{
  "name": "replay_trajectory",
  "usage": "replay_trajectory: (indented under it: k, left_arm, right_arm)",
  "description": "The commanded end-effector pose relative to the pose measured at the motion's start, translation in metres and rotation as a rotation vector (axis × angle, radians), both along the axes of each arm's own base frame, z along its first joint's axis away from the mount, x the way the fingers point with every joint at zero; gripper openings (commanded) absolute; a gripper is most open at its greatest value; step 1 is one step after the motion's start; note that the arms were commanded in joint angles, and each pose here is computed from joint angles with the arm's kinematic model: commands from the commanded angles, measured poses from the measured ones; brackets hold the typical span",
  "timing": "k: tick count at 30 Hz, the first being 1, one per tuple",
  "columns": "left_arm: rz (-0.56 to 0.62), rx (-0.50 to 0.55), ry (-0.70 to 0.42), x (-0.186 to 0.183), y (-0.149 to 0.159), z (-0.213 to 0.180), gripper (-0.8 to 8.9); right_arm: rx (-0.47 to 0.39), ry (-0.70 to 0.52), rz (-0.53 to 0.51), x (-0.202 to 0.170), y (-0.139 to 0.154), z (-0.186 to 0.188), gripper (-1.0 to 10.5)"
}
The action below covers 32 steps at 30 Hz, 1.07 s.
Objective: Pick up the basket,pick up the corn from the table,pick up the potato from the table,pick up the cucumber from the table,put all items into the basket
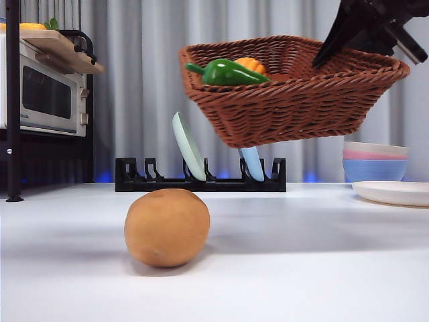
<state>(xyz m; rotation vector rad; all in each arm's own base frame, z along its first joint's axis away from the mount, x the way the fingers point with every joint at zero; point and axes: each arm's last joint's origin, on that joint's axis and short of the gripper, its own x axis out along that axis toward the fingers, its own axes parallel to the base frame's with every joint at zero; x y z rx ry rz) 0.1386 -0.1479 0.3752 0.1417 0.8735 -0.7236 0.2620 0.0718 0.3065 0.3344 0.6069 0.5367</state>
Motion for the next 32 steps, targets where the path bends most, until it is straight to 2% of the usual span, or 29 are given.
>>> replay_trajectory:
  k: [1,6,12,21,27,32]
  left_arm:
    - [0.016,0.044,0.030,-0.002,-0.007,-0.016,4.90]
    - [0.079,0.062,0.060,-0.002,-0.022,-0.051,4.91]
    - [0.087,0.088,0.106,0.008,-0.042,-0.096,5.13]
    - [0.095,0.137,0.145,0.037,-0.077,-0.142,5.13]
    - [0.107,0.230,0.203,0.048,-0.088,-0.175,5.12]
    - [0.115,0.261,0.200,0.053,-0.093,-0.189,5.02]
  right_arm:
    - [0.024,-0.017,-0.033,0.003,-0.007,0.004,-0.2]
    - [0.027,-0.018,-0.087,0.006,-0.023,0.004,-0.2]
    - [0.046,-0.004,-0.142,0.008,-0.035,0.004,-0.2]
    - [0.039,0.031,-0.148,0.007,-0.037,0.001,-0.2]
    - [0.035,0.051,-0.149,0.006,-0.037,0.000,-0.2]
    - [0.035,0.052,-0.149,0.006,-0.037,0.000,-0.2]
